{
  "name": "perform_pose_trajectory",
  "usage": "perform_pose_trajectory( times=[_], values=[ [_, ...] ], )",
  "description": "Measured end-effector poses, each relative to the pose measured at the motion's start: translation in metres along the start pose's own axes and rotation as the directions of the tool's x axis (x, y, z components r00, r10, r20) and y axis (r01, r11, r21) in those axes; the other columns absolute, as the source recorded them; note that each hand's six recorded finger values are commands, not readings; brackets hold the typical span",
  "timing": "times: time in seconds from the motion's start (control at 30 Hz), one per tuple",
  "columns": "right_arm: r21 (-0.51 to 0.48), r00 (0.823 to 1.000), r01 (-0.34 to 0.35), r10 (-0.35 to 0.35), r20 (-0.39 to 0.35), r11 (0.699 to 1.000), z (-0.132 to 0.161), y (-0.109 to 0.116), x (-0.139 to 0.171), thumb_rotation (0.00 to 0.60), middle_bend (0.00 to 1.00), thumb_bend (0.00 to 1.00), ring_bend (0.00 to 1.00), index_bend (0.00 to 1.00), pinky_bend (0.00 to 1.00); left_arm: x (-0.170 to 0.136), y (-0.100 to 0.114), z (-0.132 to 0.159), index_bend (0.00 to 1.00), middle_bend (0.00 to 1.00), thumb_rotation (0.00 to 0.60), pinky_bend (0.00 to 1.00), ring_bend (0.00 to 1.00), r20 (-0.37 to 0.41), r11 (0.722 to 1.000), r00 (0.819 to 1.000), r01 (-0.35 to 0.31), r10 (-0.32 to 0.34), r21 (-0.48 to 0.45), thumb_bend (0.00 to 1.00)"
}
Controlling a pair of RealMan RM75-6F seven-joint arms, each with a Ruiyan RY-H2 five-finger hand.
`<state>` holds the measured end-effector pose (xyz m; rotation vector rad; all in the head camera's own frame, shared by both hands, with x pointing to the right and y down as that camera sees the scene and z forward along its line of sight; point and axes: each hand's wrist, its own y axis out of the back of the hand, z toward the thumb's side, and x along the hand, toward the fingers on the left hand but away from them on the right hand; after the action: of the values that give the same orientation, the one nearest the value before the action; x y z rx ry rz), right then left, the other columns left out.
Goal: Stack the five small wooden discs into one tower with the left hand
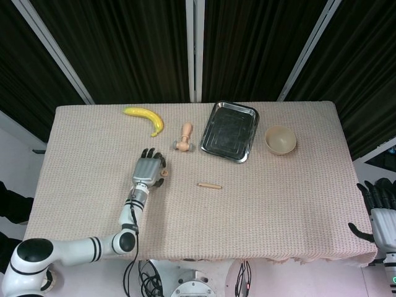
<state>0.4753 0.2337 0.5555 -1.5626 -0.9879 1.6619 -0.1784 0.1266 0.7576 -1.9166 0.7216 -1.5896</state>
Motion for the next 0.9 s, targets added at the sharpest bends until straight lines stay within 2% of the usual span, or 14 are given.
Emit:
perform_pose_trajectory(
  times=[0.47, 0.9],
  values=[
    [0.002, 1.0, -0.002, 0.002, 0.002, 1.0, -0.0006, -0.0004, 0.0004, 0.6, 0.0, 0.14, 0.0, 0.0, 0.0, -0.0004, -0.0023, 0.0031, 0.43, 0.19, 0.6, 0.0, 0.0, 0.042, 1.0, 0.999, 0.01, -0.009, -0.025, 0.28],
    [0.003, 1.0, -0.001, 0.001, 0.004, 1.0, -0.0012, 0.0006, -0.0002, 0.6, 0.0, 0.14, 0.0, 0.0, 0.0, -0.001, -0.0004, 0.004, 0.55, 0.2, 0.6, 0.0, 0.0, 0.042, 0.999, 0.999, 0.006, -0.005, -0.035, 0.28]
  ],
)
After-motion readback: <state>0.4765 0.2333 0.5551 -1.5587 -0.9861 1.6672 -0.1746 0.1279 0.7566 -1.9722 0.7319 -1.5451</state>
